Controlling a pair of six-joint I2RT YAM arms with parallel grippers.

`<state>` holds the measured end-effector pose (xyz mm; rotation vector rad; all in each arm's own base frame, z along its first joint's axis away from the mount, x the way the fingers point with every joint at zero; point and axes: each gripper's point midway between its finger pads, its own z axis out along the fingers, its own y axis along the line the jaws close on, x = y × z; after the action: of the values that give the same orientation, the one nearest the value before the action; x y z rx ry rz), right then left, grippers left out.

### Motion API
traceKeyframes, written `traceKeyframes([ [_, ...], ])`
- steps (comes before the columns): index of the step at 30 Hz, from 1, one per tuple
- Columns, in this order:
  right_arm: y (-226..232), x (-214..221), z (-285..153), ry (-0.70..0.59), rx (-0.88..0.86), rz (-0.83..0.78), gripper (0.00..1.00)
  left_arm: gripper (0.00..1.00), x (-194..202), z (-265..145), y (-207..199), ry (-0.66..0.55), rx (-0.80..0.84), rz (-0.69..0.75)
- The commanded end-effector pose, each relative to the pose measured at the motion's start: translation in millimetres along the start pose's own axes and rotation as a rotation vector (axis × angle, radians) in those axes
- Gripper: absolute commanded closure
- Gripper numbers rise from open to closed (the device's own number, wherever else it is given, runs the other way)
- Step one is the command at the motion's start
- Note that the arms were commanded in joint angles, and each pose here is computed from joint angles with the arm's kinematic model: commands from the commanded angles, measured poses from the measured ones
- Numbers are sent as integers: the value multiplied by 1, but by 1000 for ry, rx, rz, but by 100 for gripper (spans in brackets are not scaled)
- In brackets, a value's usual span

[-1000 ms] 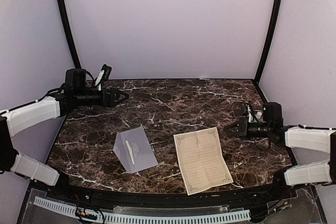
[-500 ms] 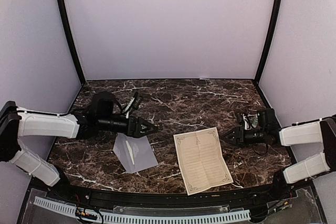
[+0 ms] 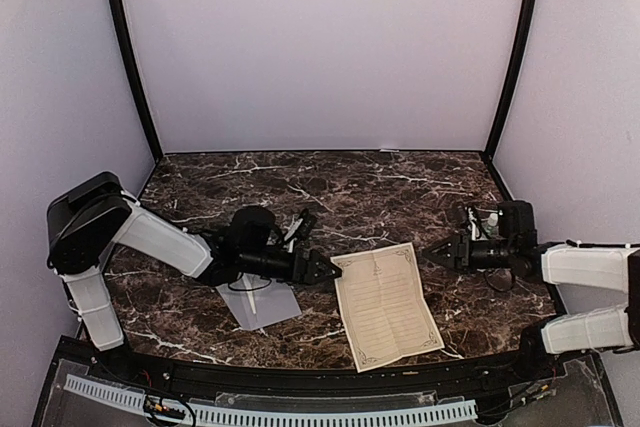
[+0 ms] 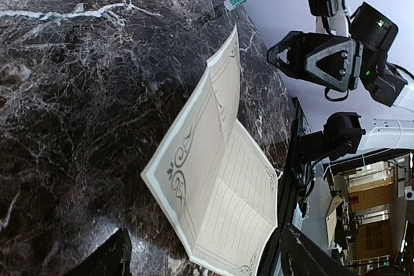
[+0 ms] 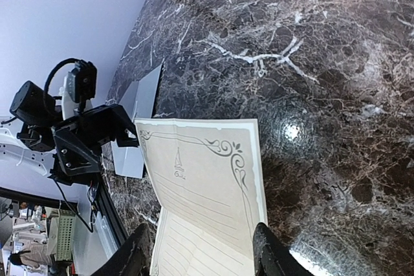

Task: Place the letter into the envelope and seal it
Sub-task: Pick up the letter from the center of the board, then fold the letter.

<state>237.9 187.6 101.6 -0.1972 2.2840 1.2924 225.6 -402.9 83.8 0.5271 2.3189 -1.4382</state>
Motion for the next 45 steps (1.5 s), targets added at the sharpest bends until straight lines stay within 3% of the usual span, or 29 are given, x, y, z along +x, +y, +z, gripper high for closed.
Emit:
traceKeyframes([
  [1,21,-15,-6,-34,-37,-40,49,24,-14,19,-9,-41,34,6],
  [5,31,-22,-11,-52,-44,-67,49,29,-11,35,-4,-17,22,1],
  [7,35,-25,-14,-59,-43,-78,49,37,-14,37,-5,-24,26,7],
  [11,37,-27,-17,-72,-37,-92,48,64,-18,38,-18,-36,73,28],
  [12,38,-27,-17,-74,-37,-93,48,75,-18,39,-20,-31,77,32],
  [16,42,-32,-18,-85,-48,-103,48,97,-22,37,-30,-26,96,68],
  [21,65,-47,-28,-108,-78,-177,46,100,-37,12,-64,-35,116,196],
  [27,116,-51,-43,-102,-244,-314,25,100,-65,-39,-119,-33,119,424],
  [31,146,-50,-42,-73,-318,-406,17,100,-77,-77,-157,0,210,529],
  [36,181,-63,-42,-114,-371,-498,14,100,-76,-110,-186,65,307,621],
  [45,216,-83,-38,-152,-418,-625,13,100,-77,-142,-211,33,380,722],
])
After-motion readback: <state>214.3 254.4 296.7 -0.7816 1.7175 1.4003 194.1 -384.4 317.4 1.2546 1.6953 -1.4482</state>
